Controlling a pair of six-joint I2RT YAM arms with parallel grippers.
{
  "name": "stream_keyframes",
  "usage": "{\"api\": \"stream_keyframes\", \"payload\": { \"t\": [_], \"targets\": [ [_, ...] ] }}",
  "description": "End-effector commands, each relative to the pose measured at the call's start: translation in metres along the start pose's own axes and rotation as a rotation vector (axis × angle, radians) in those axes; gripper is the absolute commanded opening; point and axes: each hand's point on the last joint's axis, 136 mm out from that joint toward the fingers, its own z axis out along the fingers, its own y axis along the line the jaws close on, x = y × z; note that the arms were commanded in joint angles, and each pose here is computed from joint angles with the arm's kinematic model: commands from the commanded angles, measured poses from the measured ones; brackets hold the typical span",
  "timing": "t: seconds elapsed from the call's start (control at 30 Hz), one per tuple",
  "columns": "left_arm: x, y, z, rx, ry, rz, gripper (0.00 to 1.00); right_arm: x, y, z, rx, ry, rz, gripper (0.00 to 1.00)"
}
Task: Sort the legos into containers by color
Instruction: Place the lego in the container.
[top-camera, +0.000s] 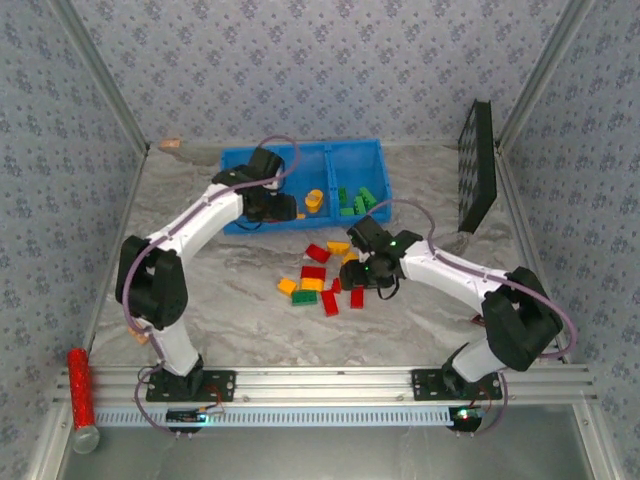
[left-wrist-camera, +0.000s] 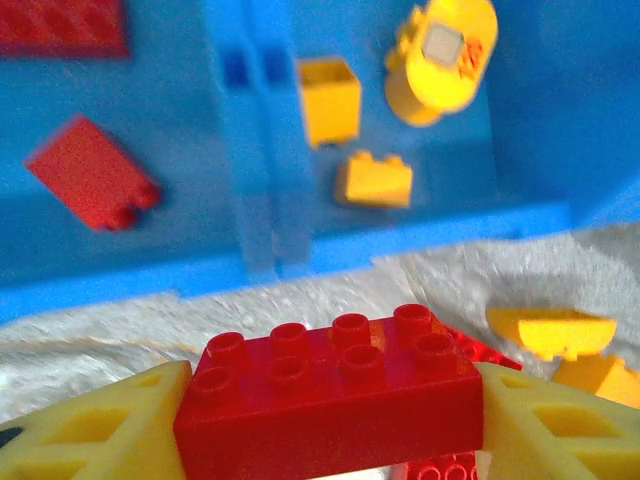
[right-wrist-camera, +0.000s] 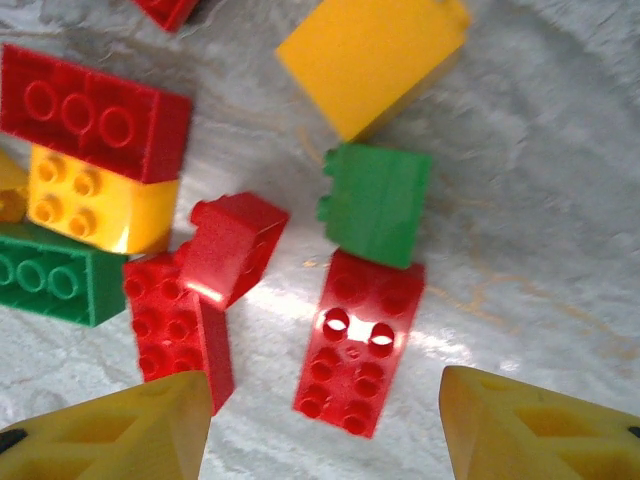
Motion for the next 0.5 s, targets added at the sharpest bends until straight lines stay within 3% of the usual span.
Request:
{"api": "stream_keyframes", "payload": {
  "t": [0.0, 0.17, 0.47],
  "targets": [
    [-0.027, 0.014, -0.016, -0.01, -0.065, -0.01, 0.63, 0.008, 0.006, 0.004, 0.001, 0.006, 0.075, 0.63],
    [-0.057, 0.038, -0.007, -0.047, -0.133, -0.06, 0.63, 0.022, 0.002, 0.012, 0.05, 0.049, 0.065, 0.63],
    [-0.082, 0.079, 0.031, -0.13, -0.151, -0.122, 0.62, 0.019, -0.003, 0.016, 0.094, 0.074, 0.034, 0.64]
  ]
}}
